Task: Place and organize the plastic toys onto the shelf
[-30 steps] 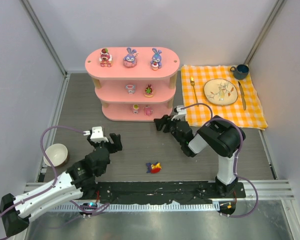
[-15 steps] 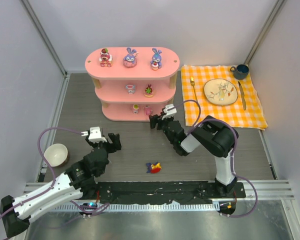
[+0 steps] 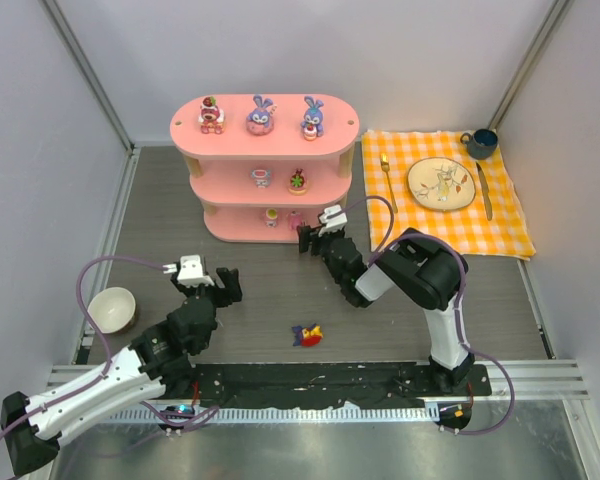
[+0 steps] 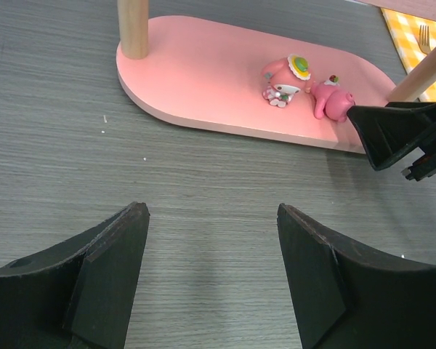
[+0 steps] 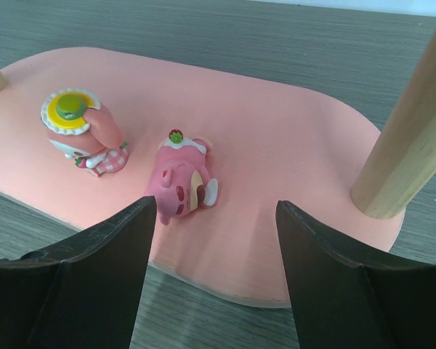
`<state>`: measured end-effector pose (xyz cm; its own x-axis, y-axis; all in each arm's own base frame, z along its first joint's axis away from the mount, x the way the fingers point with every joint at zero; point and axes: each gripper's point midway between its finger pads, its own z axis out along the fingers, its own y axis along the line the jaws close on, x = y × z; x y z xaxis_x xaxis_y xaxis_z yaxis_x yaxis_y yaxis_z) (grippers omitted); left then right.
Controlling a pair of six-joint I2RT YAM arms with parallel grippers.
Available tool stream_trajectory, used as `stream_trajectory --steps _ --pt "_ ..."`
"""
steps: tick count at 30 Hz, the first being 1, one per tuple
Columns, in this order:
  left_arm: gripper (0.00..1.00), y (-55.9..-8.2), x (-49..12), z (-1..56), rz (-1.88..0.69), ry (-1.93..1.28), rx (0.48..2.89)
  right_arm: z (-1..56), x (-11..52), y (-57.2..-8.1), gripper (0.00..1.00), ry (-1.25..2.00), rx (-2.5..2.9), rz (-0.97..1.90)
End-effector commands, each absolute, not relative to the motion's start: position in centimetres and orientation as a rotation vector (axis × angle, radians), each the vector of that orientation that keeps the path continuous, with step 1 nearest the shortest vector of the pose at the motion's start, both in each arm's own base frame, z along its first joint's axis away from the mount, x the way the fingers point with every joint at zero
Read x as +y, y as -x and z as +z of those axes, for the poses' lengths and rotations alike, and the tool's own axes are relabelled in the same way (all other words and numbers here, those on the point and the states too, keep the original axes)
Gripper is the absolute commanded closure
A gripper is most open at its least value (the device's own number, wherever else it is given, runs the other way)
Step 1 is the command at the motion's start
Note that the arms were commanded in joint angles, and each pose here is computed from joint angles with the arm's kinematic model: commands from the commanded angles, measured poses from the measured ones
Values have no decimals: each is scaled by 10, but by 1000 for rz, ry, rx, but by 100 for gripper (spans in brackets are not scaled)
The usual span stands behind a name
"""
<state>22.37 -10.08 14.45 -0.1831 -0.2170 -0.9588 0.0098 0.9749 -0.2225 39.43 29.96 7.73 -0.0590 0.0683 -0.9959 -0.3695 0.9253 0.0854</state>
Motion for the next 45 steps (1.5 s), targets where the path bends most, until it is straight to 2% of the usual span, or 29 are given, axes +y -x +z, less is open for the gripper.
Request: stream_trajectory --steps 1,24,28,34,45 --pt "24 -226 -97 152 -204 190 1711 152 307 -402 28 116 1332 459" --pt "23 -226 -95 151 -207 197 1702 142 327 -417 28 126 1327 421" --pt "24 -226 -95 152 -210 196 1700 138 329 -419 30 126 1333 416" --pt "23 -226 -95 152 -209 198 1699 135 328 -420 40 130 1342 411" --pt "23 -226 -96 152 -211 196 1698 128 329 -408 40 183 1337 361"
